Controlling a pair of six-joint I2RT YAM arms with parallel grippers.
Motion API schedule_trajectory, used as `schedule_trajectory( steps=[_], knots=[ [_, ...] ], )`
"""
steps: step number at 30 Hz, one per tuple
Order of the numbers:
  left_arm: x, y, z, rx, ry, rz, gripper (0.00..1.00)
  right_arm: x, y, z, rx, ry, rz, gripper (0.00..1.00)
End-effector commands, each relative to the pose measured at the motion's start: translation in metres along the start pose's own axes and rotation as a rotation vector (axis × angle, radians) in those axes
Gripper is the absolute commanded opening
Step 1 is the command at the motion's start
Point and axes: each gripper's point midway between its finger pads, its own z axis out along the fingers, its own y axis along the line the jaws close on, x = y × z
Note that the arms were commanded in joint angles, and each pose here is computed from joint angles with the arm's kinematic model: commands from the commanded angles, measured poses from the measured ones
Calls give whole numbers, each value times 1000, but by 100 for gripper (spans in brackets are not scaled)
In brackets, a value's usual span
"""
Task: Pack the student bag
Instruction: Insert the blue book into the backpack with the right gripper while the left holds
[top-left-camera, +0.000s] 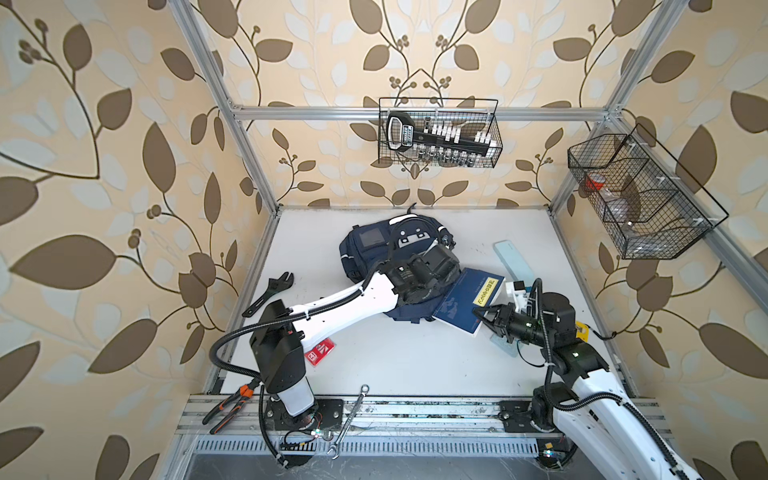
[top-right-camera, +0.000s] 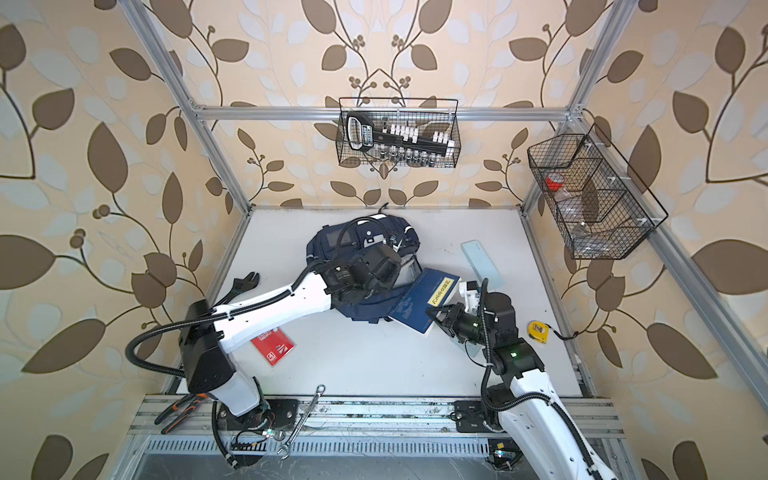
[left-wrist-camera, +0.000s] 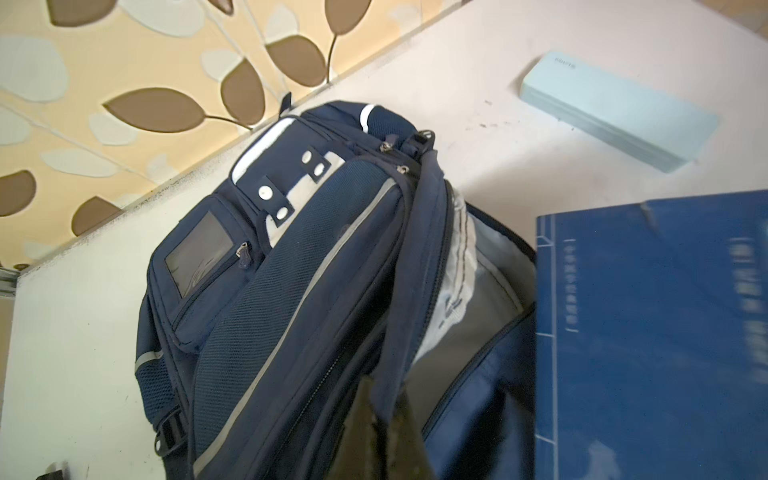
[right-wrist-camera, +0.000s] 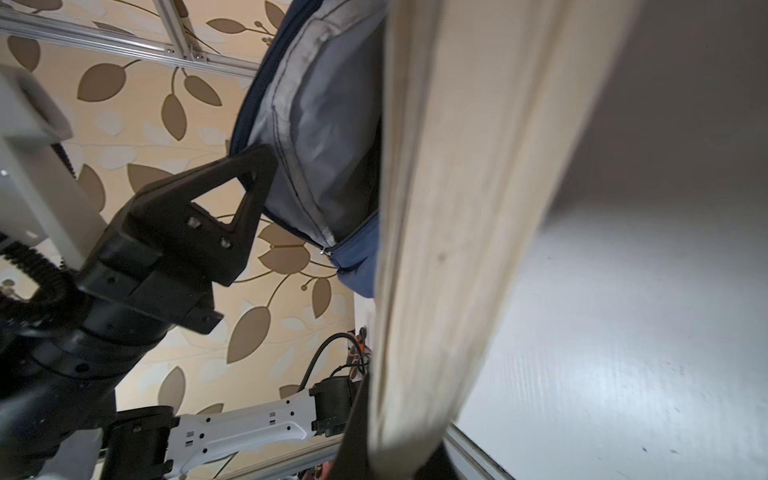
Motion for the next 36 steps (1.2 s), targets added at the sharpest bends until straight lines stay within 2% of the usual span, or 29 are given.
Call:
schedule_trajectory(
  steps=[1, 4, 7, 14, 20, 24, 29, 33, 36],
  knots=[
    [-43, -10, -34, 128, -158, -120, 0, -4, 29, 13, -133, 14, -15, 0],
    [-47, -19, -44, 211, -189, -154, 0, -7, 43, 30, -158, 7, -27, 0],
    [-43, -27, -45, 258, -171, -156, 0, -12, 51, 52, -153, 5, -27, 0],
    [-52, -40, -65, 382, -171, -224, 0, -38, 47, 102, -152, -76, 4, 0],
    [-58, -55, -69, 460, -145, -266, 0, -40, 67, 154, -218, -47, -4, 0],
    [-45, -37, -55, 343, -127, -282, 0, -44, 61, 148, -236, -78, 0, 0],
    [-28, -12, -40, 236, -84, -309, 0, -54, 22, 104, -170, -155, -5, 0],
    [-24, -12, -34, 273, -63, -356, 0, -48, 14, 89, -156, -172, -29, 0],
    [-32, -27, -37, 358, -68, -380, 0, -44, 12, 103, -116, -148, -35, 0]
  ],
)
